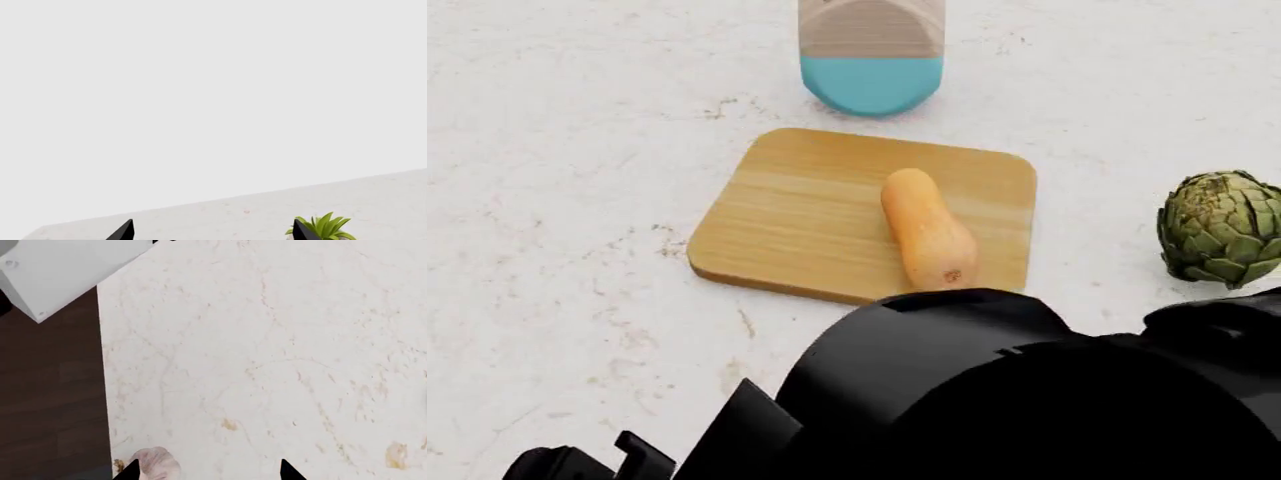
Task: Clear the non-vegetable object off the cutting board and place the vegetables onto it.
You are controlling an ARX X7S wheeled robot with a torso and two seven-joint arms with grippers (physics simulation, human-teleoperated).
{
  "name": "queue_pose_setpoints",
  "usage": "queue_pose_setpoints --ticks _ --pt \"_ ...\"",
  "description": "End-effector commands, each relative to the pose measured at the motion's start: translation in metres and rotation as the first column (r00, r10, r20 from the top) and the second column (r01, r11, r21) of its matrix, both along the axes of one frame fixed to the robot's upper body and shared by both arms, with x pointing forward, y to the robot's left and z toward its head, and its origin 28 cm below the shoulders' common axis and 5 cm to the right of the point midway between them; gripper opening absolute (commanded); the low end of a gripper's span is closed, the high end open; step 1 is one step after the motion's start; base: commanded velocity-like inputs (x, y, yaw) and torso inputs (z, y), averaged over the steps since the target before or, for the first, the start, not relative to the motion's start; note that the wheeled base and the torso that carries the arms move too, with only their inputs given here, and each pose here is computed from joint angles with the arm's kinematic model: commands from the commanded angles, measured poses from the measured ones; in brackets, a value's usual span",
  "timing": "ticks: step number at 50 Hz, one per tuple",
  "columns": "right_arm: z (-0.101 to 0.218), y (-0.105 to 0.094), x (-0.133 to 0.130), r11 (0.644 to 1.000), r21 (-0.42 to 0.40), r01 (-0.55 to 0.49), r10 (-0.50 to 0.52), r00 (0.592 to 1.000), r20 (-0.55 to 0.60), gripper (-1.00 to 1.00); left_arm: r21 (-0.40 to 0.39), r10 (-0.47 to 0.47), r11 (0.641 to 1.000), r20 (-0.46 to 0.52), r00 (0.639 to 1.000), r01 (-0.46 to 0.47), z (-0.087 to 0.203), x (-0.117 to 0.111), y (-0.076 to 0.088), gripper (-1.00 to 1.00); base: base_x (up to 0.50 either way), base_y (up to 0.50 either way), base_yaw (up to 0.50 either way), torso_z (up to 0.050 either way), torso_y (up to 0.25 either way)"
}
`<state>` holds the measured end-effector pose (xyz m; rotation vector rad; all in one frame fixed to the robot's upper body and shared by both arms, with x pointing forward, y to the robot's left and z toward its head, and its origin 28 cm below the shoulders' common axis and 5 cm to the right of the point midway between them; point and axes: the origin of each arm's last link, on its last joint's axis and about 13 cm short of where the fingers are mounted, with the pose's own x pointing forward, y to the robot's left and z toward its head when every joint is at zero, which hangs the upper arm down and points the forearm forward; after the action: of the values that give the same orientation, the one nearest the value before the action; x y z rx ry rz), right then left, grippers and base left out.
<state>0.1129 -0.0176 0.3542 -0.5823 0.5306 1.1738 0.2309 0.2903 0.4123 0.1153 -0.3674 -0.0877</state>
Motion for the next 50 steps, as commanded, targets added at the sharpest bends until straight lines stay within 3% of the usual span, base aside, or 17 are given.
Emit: queue_pose_setpoints --ticks 1,15,50 --pt "-0.006 0.005 -0.007 0.999 0.019 -0.031 0.032 0.998 -0.057 1.00 0.001 0.003 1.000 0.000 1.000 -0.003 -0.001 0.000 0.000 1.00 0.00 0.00 0.00 0.000 0.000" --pt "-0.028 0.009 -0.011 0.998 0.020 -0.058 0.060 0.987 -0.148 1.00 -0.001 0.014 1.000 0.004 1.000 -0.014 0.000 -0.005 0.003 1.00 0.00 0.00 0.00 0.000 0.000" --pt "-0.058 0.011 0.000 0.998 0.029 -0.059 0.064 0.973 -0.221 1.00 -0.004 0.021 1.000 0.000 1.000 -0.021 -0.003 -0.002 0.004 1.00 0.00 0.00 0.00 0.000 0.000"
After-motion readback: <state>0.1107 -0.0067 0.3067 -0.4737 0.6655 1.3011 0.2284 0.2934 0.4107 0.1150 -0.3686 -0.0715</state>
